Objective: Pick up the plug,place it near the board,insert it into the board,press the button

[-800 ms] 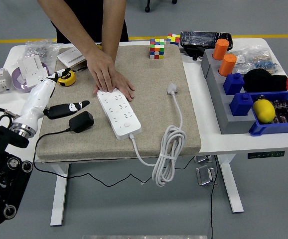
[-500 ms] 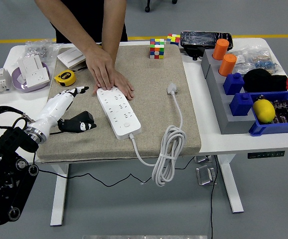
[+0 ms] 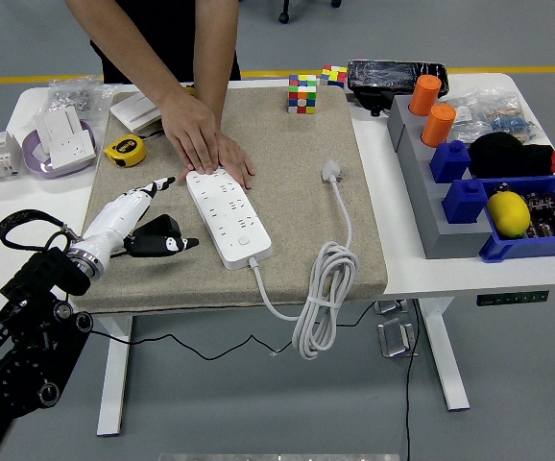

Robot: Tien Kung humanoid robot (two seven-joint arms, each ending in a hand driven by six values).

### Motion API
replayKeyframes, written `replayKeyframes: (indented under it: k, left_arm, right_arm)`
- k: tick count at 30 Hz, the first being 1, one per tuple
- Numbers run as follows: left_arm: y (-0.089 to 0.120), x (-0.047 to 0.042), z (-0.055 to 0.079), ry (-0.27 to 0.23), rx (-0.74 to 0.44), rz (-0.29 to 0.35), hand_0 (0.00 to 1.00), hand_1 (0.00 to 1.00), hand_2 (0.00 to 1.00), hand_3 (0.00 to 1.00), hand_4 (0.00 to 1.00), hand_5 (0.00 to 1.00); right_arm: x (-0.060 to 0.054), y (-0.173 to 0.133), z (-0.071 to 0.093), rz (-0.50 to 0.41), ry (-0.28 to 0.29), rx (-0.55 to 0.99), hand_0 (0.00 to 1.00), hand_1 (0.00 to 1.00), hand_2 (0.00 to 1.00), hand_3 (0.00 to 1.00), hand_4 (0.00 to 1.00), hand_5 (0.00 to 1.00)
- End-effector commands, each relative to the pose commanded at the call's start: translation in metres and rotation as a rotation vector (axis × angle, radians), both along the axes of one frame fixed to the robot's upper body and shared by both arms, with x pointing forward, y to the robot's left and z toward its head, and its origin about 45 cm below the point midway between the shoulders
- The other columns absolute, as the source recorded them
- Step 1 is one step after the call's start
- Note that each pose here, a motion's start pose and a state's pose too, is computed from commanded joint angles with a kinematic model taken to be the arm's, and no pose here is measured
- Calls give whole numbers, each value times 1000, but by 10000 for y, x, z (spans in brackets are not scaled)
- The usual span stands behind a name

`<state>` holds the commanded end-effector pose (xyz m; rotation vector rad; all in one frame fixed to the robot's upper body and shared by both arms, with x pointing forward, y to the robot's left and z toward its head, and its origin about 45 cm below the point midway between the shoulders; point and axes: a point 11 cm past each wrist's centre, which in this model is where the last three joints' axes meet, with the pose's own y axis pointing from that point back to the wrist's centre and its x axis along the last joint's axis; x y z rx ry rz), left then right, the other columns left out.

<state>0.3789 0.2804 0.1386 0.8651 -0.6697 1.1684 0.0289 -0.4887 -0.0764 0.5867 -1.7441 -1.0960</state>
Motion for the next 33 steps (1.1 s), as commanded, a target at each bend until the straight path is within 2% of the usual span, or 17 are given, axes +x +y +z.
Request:
replayKeyframes:
  k: [3, 4, 9, 10, 15, 16, 21, 22, 27, 28, 33]
  left_arm:
    - [35, -13, -71, 21, -1, 12, 932, 944, 903, 924, 998, 445]
    - [47, -22, -93, 25, -1, 18, 920, 901, 829, 864, 998, 418]
    - [109, -30, -151, 31, -1, 43, 920, 901, 829, 864, 998, 418]
    - [124, -27, -155, 28, -1, 50, 866, 788, 688, 755, 998, 337]
    - [176, -28, -189, 28, 2, 74, 866, 788, 688, 755, 998, 337]
    - [182, -30, -194, 28, 3, 76, 824, 698, 558, 573, 998, 258]
    - [207, -40, -218, 31, 3, 90, 824, 698, 558, 573, 998, 258]
    - [216, -42, -221, 31, 3, 93, 813, 698, 547, 500, 998, 249]
    - [261, -46, -227, 30, 5, 109, 813, 698, 547, 500, 998, 249]
    - [270, -45, -227, 29, 5, 113, 809, 697, 541, 449, 977, 250]
    - [315, -35, -222, 20, 7, 136, 809, 697, 541, 449, 977, 250]
  right_arm:
    - [2, 1, 0, -1, -1, 0, 866, 865, 840, 854, 998, 998]
    - [1, 0, 0, -1, -1, 0, 862, 862, 836, 852, 998, 998]
    - [-6, 4, -3, 1, 2, 2, 862, 862, 836, 852, 998, 998]
    - [-3, 7, -4, 2, 2, 2, 861, 861, 835, 850, 998, 998]
    - [18, 26, -11, 5, -3, 6, 861, 861, 835, 850, 998, 998]
    - [20, 27, -11, 5, -3, 6, 861, 860, 834, 850, 998, 998]
    - [9, 26, -12, 4, -1, 5, 861, 860, 834, 850, 998, 998]
    - [5, 24, -11, 3, 0, 4, 860, 860, 835, 851, 998, 998]
    - [19, 18, -7, 4, -3, 2, 860, 860, 835, 851, 998, 998]
    - [24, 18, -7, 4, -4, 2, 860, 860, 834, 850, 998, 998]
    - [27, 24, -9, 5, -5, 4, 860, 860, 834, 850, 998, 998]
